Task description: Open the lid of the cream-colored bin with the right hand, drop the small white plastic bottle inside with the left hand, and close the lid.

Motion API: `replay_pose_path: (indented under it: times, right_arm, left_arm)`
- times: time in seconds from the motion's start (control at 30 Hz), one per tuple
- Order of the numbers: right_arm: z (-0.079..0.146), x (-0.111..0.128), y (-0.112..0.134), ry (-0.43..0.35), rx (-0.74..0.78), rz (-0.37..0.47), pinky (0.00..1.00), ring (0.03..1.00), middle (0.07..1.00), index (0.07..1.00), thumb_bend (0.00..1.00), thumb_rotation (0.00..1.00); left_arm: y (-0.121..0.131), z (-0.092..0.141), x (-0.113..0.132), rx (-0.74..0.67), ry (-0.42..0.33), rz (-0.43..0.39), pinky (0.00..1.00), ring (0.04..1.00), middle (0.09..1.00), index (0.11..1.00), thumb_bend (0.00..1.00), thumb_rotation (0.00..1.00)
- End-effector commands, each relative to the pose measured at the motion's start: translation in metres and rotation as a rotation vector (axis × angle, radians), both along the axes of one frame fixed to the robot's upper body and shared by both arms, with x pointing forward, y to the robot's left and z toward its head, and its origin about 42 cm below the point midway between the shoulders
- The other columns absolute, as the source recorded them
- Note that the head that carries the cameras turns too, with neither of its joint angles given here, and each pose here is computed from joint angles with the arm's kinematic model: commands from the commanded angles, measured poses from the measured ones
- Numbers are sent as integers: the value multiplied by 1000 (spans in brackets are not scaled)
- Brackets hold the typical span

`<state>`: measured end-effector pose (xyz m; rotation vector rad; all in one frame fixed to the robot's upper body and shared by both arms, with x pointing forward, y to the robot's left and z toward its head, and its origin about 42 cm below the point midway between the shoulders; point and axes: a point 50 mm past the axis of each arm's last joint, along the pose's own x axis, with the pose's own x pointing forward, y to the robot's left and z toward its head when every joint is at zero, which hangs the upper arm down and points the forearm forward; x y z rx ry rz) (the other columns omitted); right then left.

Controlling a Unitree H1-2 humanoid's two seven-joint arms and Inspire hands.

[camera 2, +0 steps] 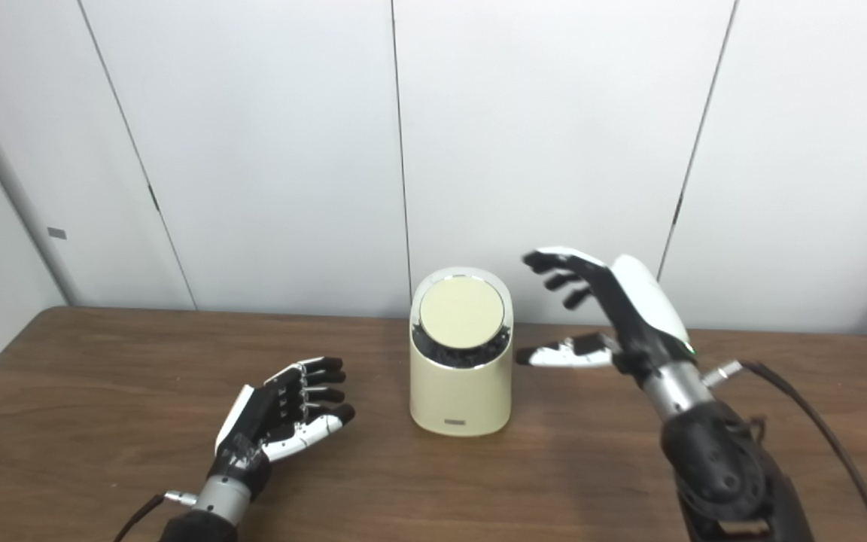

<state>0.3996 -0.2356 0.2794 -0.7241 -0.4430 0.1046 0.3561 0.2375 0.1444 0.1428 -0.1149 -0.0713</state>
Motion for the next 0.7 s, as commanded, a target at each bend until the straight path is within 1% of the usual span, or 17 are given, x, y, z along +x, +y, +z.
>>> replay_pose_path:
  times: [0.0, 0.13, 0.17, 0.23, 0.3, 0.4, 0.43, 0.53, 0.67]
  right_arm:
    - [15, -1, -7, -62, 67, -5, 556, 708, 778, 768, 607, 160]
    - [-12, -7, -15, 11, 235, -14, 603, 735, 816, 786, 589, 171]
    - [-21, -7, -16, 30, 288, -10, 614, 735, 808, 786, 605, 146]
    - [-32, -9, -17, 51, 350, -7, 632, 740, 798, 789, 622, 130]
    - [-41, -12, -18, 69, 390, -7, 638, 744, 800, 797, 634, 154]
    - [-55, -13, -19, 83, 430, -8, 640, 752, 808, 808, 662, 204]
    - [-60, -13, -19, 79, 441, -1, 634, 751, 809, 809, 669, 211]
    - [-70, -13, -18, 76, 475, 16, 603, 740, 805, 796, 665, 167]
    - [-82, -18, -14, 85, 518, 17, 614, 744, 805, 791, 662, 169]
  left_arm:
    - [2, 20, 6, 16, -91, -6, 602, 685, 749, 755, 726, 201]
    - [4, 21, 6, 8, -93, -6, 608, 688, 750, 756, 725, 196]
    - [4, 21, 6, 2, -95, -9, 610, 689, 749, 754, 721, 183]
    - [5, 21, 6, -5, -98, -12, 610, 690, 748, 753, 710, 162]
    - [6, 22, 6, -8, -104, -14, 611, 692, 749, 753, 707, 155]
    - [6, 22, 5, -27, -117, -19, 603, 692, 751, 757, 703, 127]
    - [7, 22, 5, -28, -121, -19, 599, 692, 753, 760, 709, 132]
    - [8, 22, 3, -26, -140, -13, 586, 690, 757, 773, 737, 177]
    - [10, 23, 2, -30, -171, -24, 579, 693, 769, 788, 723, 172]
